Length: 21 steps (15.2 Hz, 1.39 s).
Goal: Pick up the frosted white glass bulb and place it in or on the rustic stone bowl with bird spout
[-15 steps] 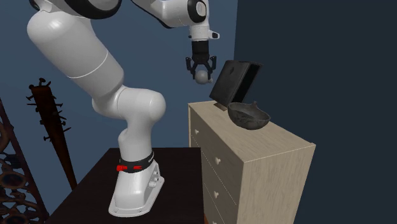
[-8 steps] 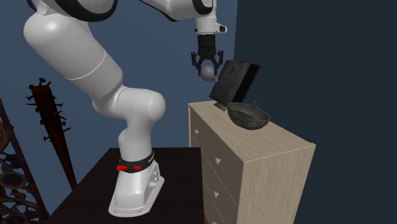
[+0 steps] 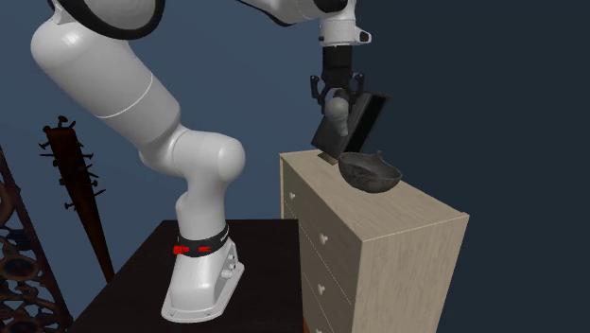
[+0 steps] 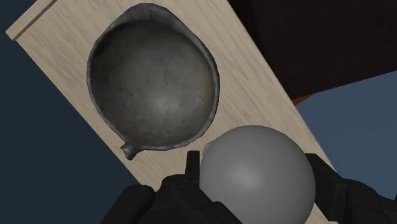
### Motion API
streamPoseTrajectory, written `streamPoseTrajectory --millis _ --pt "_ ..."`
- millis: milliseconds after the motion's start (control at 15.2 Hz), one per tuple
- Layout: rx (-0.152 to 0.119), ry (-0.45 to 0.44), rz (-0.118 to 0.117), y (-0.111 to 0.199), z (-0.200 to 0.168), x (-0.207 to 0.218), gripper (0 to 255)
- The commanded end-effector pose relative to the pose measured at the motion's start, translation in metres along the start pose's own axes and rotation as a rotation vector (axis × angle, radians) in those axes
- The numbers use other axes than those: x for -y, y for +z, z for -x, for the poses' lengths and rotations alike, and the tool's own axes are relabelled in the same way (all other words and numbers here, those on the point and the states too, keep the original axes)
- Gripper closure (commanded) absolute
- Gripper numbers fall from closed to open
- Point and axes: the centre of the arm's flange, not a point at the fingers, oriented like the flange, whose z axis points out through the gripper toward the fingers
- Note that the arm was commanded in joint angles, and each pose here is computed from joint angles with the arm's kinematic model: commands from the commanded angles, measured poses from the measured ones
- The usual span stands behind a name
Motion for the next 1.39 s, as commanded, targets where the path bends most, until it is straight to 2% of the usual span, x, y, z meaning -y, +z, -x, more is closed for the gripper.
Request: streamPoseTrajectory --millis 0,396,1320 --pt "0.0 -0.001 0.0 -0.001 0.013 -0.024 255" --pt "0.0 -0.001 0.0 -0.004 0.051 -0.096 255" --pt "0.0 -0.001 0.0 0.07 0.053 -0.093 255"
